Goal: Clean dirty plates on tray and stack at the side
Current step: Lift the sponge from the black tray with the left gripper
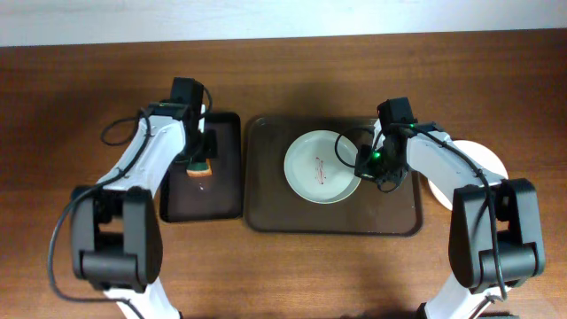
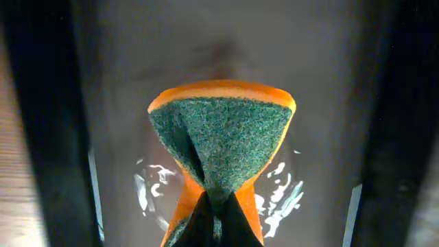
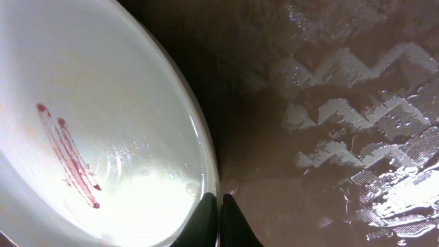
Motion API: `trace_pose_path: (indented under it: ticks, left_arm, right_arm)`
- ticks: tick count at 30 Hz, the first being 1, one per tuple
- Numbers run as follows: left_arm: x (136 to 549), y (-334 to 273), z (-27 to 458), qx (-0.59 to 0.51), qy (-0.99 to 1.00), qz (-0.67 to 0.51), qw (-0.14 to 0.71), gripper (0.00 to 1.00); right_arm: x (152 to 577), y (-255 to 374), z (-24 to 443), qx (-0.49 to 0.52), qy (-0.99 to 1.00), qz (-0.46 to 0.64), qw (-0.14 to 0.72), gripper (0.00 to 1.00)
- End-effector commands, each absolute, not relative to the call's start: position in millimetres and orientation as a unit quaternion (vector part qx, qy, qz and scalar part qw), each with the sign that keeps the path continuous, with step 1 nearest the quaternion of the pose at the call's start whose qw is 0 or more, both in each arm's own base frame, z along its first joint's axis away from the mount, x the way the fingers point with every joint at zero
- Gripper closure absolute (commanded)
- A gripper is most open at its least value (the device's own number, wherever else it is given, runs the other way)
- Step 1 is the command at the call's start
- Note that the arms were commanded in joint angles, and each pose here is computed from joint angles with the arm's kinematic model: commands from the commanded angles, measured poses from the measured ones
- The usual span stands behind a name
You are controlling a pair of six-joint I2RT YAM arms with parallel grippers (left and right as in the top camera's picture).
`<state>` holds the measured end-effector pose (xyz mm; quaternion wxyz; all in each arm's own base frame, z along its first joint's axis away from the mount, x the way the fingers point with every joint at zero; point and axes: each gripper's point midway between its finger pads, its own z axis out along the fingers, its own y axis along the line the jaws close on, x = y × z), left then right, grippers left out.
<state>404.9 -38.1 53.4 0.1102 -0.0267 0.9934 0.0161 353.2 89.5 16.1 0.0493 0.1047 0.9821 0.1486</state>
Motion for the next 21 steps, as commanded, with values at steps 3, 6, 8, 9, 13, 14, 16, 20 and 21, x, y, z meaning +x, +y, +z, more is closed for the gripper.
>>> trace_pose_path:
  ticks: [3, 6, 8, 9, 13, 14, 16, 20, 21]
  left_arm:
    - [425, -38, 140, -0.031, 0.972, 0.001, 0.232, 1.0]
    - [422, -38, 167, -0.031, 0.964, -0.005, 0.263, 1.0]
    - [420, -38, 182, -0.031, 0.959, -0.009, 0.281, 1.0]
    - [418, -41, 191, -0.018, 0.957, -0.017, 0.291, 1.0]
    - [410, -45, 221, -0.003, 0.946, -0.032, 0.324, 1.0]
    - [408, -44, 227, -0.005, 0.943, -0.029, 0.332, 1.0]
    - [403, -42, 245, -0.006, 0.934, -0.029, 0.355, 1.0]
    - [398, -41, 282, -0.007, 0.912, -0.036, 0.408, 1.0]
    - [396, -41, 295, -0.007, 0.904, -0.038, 0.426, 1.0]
  right_arm:
    - [354, 91, 15, 0.1, 0.983, 0.143, 0.049, 0.96]
    - [354, 91, 15, 0.1, 0.983, 0.143, 0.049, 0.96]
    - [354, 91, 15, 0.1, 0.984, 0.142, 0.049, 0.96]
    - [354, 91, 15, 0.1, 0.984, 0.142, 0.049, 0.96]
    - [354, 91, 15, 0.1, 0.983, 0.143, 0.049, 0.96]
    - [354, 91, 15, 0.1, 0.984, 0.142, 0.049, 0.96]
    - [354, 91, 15, 0.1, 0.984, 0.142, 0.049, 0.96]
    - [354, 91, 15, 0.1, 0.984, 0.142, 0.049, 0.96]
    - [354, 91, 15, 0.1, 0.984, 0.142, 0.049, 0.96]
